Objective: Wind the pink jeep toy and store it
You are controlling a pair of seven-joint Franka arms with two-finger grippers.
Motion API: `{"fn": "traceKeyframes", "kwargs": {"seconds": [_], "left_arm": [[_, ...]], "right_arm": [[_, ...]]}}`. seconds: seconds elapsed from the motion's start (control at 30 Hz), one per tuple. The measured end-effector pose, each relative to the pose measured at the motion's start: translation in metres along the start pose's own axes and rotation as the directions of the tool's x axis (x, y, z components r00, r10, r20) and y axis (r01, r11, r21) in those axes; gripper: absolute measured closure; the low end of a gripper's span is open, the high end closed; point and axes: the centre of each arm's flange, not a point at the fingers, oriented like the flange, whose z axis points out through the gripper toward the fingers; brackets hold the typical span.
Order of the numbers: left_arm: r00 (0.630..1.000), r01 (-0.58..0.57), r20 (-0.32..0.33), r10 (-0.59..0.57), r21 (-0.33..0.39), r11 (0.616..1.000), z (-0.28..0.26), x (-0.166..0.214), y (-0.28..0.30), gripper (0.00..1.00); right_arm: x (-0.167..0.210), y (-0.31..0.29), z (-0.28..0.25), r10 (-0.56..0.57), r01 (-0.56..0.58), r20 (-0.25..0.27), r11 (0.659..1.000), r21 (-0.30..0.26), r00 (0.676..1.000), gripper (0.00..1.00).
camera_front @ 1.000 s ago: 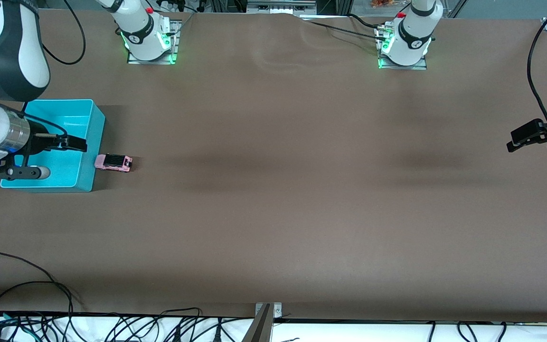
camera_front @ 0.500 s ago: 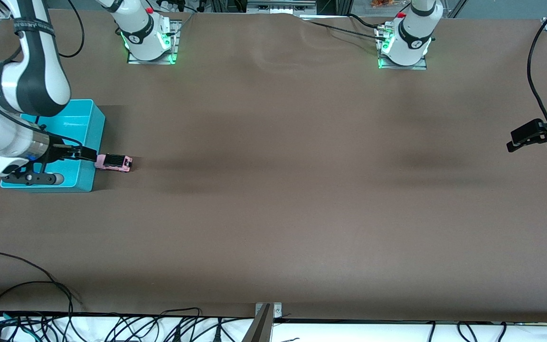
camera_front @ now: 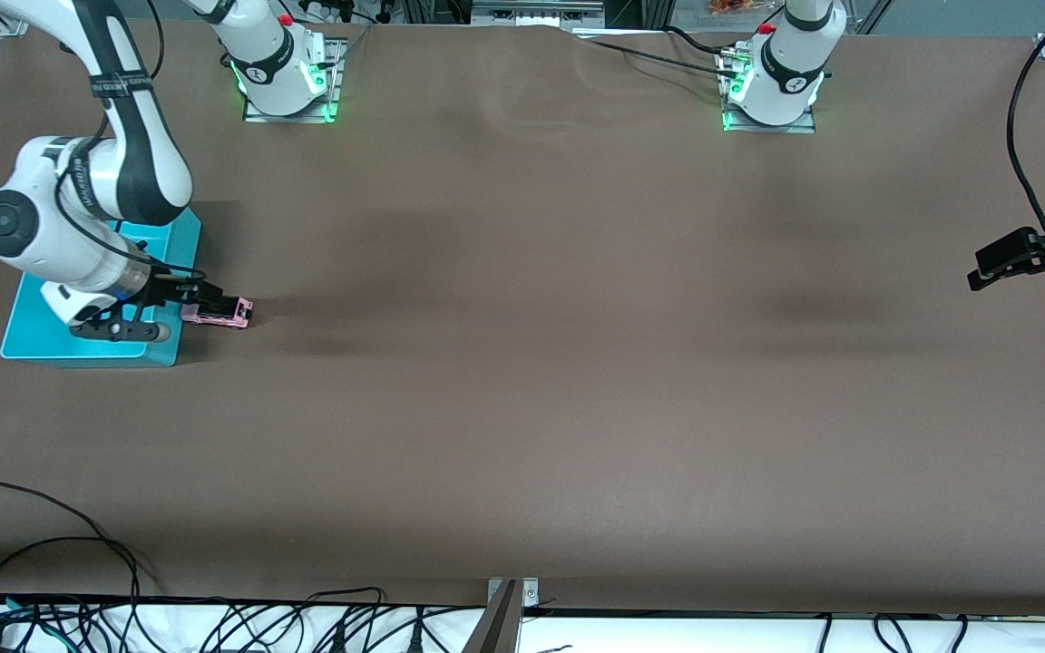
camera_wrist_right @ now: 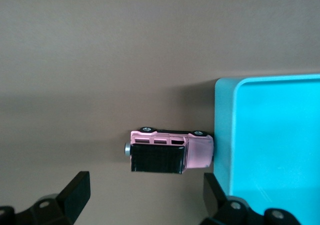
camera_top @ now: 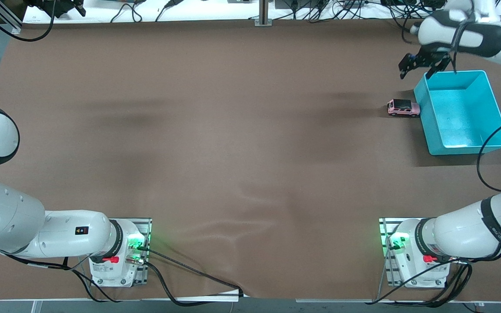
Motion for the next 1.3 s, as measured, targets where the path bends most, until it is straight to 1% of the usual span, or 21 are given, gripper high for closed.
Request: {"fn": "traceKeyframes", "kwargs": {"seconds": [0.13,0.2,0.27,0.4,0.5,0.6,0.7,0.87,1.07,1.13,1.17,1.3], "left_arm": [[1.0,0.0,0.0,0.0,0.0,1.0,0.0,0.0,0.0,0.0],[1.0,0.0,0.0,0.0,0.0,1.0,0.0,0.0,0.0,0.0],[1.0,0.0,0.001,0.0,0.0,1.0,0.0,0.0,0.0,0.0],[1.0,0.0,0.001,0.0,0.0,1.0,0.0,0.0,0.0,0.0],[1.0,0.0,0.001,0.0,0.0,1.0,0.0,0.0,0.0,0.0],[1.0,0.0,0.001,0.0,0.0,1.0,0.0,0.0,0.0,0.0],[1.0,0.0,0.001,0.0,0.0,1.0,0.0,0.0,0.0,0.0],[1.0,0.0,0.001,0.0,0.0,1.0,0.0,0.0,0.0,0.0],[1.0,0.0,0.001,0.0,0.0,1.0,0.0,0.0,0.0,0.0],[1.0,0.0,0.001,0.0,0.0,1.0,0.0,0.0,0.0,0.0],[1.0,0.0,0.001,0.0,0.0,1.0,0.0,0.0,0.0,0.0],[1.0,0.0,0.001,0.0,0.0,1.0,0.0,0.0,0.0,0.0]], "right_arm": [[-0.008,0.001,0.013,0.013,-0.013,0.002,1.0,0.001,1.0,0.0],[-0.01,0.001,0.017,0.051,-0.051,-0.002,0.999,0.003,0.999,0.0],[-0.011,0.001,0.02,0.114,-0.114,-0.009,0.993,0.004,0.993,0.0],[-0.012,0.001,0.023,0.264,-0.264,-0.022,0.965,0.009,0.964,0.0],[-0.014,0.001,0.026,0.341,-0.341,-0.03,0.94,0.014,0.94,0.0],[-0.016,0.001,0.029,0.419,-0.419,-0.03,0.908,0.017,0.907,0.0],[-0.017,0.001,0.032,0.508,-0.507,-0.033,0.862,0.023,0.861,0.0],[-0.018,0.001,0.034,0.64,-0.639,-0.033,0.768,0.031,0.768,0.0],[-0.018,0.001,0.04,0.766,-0.764,-0.039,0.643,0.048,0.642,0.0],[-0.018,0.001,0.044,0.804,-0.802,-0.042,0.595,0.056,0.594,0.0],[-0.018,0.001,0.045,0.815,-0.813,-0.042,0.58,0.059,0.578,0.0],[-0.017,0.002,0.052,0.874,-0.87,-0.046,0.487,0.078,0.485,0.0]]}}
